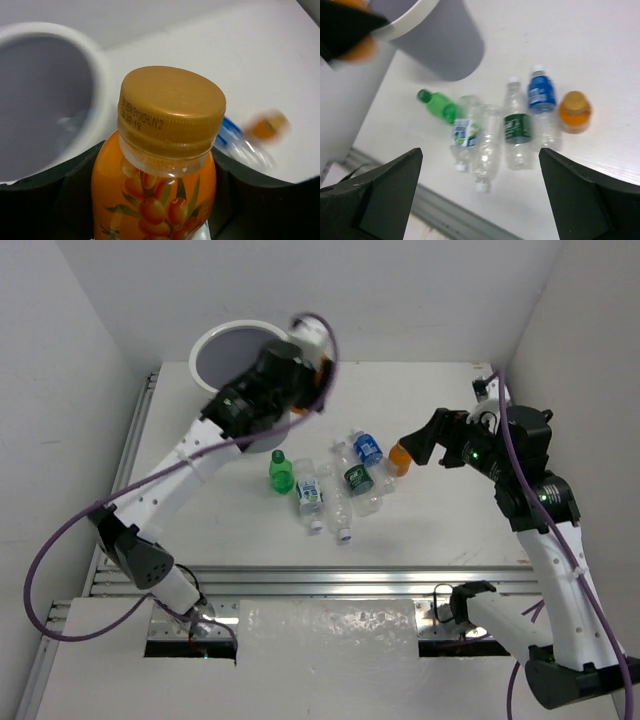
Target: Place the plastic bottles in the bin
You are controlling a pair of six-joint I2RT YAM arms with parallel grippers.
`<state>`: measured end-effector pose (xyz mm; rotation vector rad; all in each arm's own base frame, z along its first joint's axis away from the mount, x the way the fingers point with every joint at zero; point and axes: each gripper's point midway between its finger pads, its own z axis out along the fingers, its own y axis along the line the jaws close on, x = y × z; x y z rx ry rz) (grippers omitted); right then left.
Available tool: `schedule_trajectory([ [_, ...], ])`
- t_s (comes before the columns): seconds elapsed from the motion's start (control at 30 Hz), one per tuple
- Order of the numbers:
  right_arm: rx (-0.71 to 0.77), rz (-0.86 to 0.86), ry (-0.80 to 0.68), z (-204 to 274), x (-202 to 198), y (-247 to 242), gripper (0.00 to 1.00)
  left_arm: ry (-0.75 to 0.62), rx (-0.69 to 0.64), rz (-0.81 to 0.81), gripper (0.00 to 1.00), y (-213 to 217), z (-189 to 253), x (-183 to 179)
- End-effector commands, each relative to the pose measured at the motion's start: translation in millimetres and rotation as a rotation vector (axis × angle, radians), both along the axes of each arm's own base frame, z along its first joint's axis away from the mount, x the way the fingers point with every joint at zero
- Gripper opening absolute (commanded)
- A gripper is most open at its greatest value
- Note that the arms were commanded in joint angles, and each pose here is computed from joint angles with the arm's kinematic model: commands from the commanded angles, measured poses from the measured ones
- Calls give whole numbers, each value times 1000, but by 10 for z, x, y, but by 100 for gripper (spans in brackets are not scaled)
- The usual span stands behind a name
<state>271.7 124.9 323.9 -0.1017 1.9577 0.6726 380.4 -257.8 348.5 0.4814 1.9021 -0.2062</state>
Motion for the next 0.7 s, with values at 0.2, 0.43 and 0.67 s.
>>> schedule_trajectory([
  [0.2,-92,-126,106,-491,394,-162,99,-139,-370,635,19,1983,780,1382],
  [0.43,-201,-96,182,-1005,791,-149,99,-54,-449,599,86,2147,486,1861],
  [0.67,-338,-166,285,-1500,1270,-295,99,-83,-475,551,100,2099,696,1746],
])
